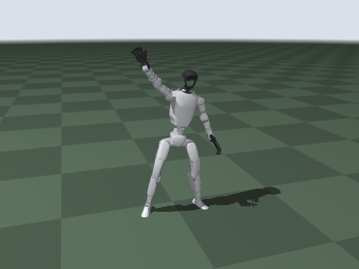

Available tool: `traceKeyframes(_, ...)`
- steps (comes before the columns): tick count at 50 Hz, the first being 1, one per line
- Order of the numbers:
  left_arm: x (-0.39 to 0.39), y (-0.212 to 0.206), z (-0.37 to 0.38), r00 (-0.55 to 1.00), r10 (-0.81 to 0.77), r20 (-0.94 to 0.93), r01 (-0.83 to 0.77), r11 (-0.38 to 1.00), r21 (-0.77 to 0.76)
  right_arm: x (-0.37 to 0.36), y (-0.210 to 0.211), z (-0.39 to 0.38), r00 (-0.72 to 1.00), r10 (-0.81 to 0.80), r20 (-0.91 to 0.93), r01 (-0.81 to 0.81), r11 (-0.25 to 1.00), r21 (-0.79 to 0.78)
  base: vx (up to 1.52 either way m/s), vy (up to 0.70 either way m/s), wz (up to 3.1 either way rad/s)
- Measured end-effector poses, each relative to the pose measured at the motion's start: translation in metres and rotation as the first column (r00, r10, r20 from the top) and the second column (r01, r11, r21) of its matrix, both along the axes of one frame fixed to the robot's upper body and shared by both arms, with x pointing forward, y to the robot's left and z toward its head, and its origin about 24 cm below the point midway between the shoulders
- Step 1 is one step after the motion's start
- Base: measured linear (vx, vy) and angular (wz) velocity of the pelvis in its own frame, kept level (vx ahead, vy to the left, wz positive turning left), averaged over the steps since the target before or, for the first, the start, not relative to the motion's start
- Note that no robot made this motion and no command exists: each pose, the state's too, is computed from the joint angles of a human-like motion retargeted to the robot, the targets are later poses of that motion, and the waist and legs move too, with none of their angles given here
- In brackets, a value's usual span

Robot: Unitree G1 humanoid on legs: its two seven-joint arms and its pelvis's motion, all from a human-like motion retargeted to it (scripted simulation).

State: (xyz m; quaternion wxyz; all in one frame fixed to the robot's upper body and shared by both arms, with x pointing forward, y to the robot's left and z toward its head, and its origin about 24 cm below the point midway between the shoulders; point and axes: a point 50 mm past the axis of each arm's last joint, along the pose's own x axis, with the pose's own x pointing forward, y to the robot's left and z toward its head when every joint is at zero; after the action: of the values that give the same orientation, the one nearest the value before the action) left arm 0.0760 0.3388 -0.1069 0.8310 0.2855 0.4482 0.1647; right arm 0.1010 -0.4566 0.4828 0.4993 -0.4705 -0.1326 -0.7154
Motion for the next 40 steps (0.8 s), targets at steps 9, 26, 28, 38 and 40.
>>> traceKeyframes(9, 0.034, 0.051, 0.041, 0.978, 0.124, 0.166, -0.158, 0.965, 0.211, 0.028, 0.106, 0.072, 0.988, 0.130, -0.079, -0.152, 0.869, -0.471, 0.06, 0.16, 0.98)
traceKeyframes(26, 0.131, 0.044, 0.089, 0.904, -0.003, 0.428, -0.106, 0.967, 0.230, 0.066, 0.266, 0.044, 0.957, -0.102, -0.273, -0.249, 0.199, -0.948, 0.12, -0.05, 0.75)
traceKeyframes(28, 0.127, 0.045, 0.087, 0.903, 0.015, 0.429, -0.121, 0.968, 0.221, 0.069, 0.266, 0.042, 0.953, -0.119, -0.278, -0.253, 0.192, -0.948, 0.03, -0.02, 0.22)
traceKeyframes(38, 0.052, 0.068, 0.060, 0.952, 0.157, 0.263, -0.225, 0.942, 0.250, 0.063, 0.232, 0.059, 0.957, -0.169, -0.237, -0.169, 0.342, -0.925, -0.14, 0.01, -0.38)
traceKeyframes(40, 0.035, 0.069, 0.054, 0.955, 0.188, 0.231, -0.245, 0.936, 0.251, 0.061, 0.221, 0.063, 0.957, -0.179, -0.228, -0.145, 0.386, -0.911, -0.31, 0.06, -0.94)
